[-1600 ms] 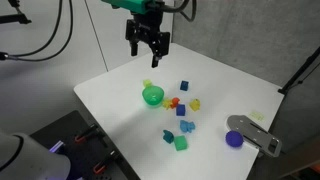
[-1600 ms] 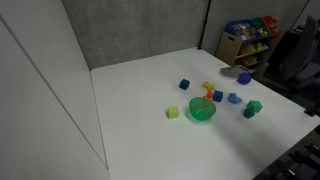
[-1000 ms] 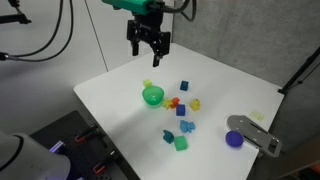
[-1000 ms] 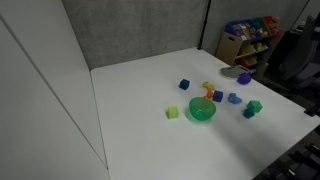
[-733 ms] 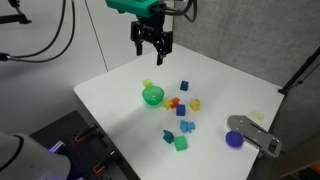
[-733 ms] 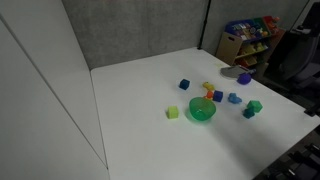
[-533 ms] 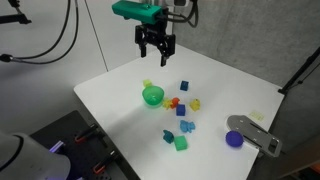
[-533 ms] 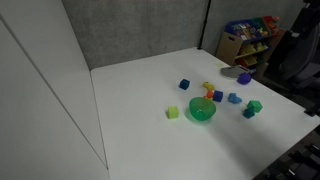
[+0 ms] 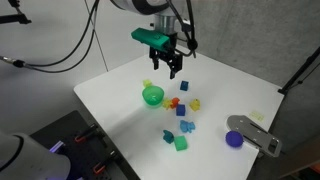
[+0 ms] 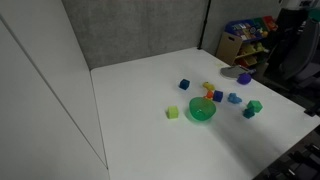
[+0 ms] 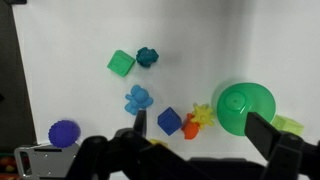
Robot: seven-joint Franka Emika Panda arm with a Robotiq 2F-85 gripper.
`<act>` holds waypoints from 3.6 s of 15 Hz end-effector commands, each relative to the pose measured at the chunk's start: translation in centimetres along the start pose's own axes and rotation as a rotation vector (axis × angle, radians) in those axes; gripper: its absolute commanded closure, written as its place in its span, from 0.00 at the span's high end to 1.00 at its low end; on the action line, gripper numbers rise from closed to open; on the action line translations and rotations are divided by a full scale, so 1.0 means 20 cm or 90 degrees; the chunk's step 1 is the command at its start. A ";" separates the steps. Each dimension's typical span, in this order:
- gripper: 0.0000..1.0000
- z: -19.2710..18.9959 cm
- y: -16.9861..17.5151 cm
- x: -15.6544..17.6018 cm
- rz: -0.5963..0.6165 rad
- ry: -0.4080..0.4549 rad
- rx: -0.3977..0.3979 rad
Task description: Put the orange toy in the green bowl
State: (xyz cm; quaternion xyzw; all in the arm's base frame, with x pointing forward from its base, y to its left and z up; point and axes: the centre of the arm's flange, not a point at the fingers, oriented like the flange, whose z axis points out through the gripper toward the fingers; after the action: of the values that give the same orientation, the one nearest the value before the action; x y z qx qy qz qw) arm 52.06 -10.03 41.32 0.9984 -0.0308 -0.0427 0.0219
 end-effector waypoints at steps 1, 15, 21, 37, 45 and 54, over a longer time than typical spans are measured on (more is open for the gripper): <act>1.00 0.14 0.00 0.13 0.051 0.016 -0.002; 1.00 0.60 -0.04 0.60 0.127 0.057 0.018; 1.00 0.84 -0.14 0.80 0.131 0.034 0.009; 1.00 1.40 -0.34 1.11 0.213 -0.008 -0.008; 1.00 1.51 -0.39 1.14 0.323 -0.001 -0.024; 0.56 1.57 -0.37 1.17 0.354 -0.012 -0.056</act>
State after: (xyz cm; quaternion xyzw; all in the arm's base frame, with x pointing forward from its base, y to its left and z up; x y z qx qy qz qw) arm 71.76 -5.30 7.33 0.9533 -0.2913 -0.0403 0.0683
